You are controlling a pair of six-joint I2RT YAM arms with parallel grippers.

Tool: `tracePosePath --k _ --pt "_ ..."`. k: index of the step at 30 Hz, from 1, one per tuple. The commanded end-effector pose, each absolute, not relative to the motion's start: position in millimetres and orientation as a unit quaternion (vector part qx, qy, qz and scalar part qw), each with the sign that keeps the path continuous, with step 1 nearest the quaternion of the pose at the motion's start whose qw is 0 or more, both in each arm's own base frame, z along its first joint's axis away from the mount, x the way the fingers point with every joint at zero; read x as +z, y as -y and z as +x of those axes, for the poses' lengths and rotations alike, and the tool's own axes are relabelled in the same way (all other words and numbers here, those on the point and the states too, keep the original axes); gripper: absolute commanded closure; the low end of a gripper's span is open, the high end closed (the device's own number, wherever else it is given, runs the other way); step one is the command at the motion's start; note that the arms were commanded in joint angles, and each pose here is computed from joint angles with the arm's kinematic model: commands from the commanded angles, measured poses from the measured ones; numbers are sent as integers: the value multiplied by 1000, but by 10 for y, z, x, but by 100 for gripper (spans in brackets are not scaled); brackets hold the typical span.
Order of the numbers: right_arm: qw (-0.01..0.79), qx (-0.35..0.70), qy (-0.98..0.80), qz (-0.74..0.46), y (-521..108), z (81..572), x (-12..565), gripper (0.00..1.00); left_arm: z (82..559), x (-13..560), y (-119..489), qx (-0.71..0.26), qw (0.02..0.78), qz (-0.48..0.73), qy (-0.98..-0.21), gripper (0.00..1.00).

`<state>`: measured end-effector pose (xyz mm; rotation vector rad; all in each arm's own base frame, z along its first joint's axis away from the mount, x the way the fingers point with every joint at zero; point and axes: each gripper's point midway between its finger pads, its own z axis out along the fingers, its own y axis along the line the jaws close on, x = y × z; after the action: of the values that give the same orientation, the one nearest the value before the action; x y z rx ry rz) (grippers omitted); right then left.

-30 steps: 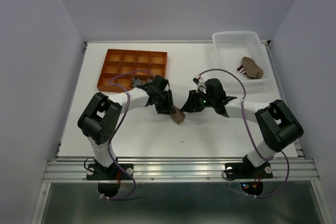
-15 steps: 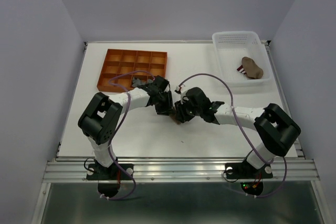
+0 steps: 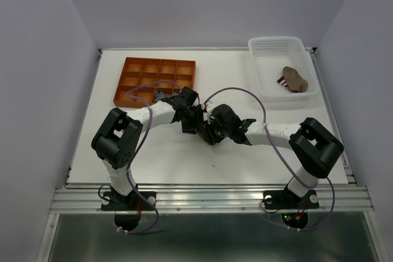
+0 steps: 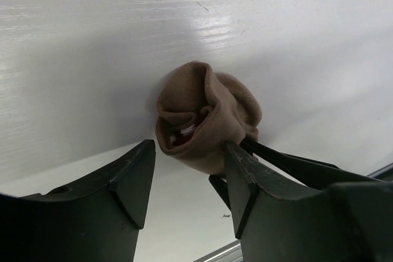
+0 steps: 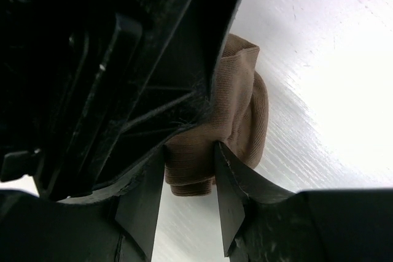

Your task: Roll the socks

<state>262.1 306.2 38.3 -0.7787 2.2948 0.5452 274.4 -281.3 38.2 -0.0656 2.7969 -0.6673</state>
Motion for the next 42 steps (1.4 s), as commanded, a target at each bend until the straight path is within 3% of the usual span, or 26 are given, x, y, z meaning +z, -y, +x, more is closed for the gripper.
tracePosePath --k 1,15,33,36,38,42 --pt "315 174 -881 -307 -3025 2647 285 56 2791 548 2856 -240 142 -15 -960 40" --pt "305 217 -862 -342 -3122 2505 346 51 2768 468 2871 -299 129 -6 -946 39" --pt "307 249 -859 -326 -3104 2576 407 52 2820 219 2792 -261 128 -21 -957 43" --pt "307 251 -860 -322 -3088 2593 396 52 2809 190 2788 -259 125 -21 -958 49" --pt "304 253 -860 -323 -3097 2587 382 52 2828 168 2770 -253 130 -24 -958 60" --pt "302 253 -860 -324 -3093 2580 375 52 2879 172 2721 -243 148 -45 -958 65"
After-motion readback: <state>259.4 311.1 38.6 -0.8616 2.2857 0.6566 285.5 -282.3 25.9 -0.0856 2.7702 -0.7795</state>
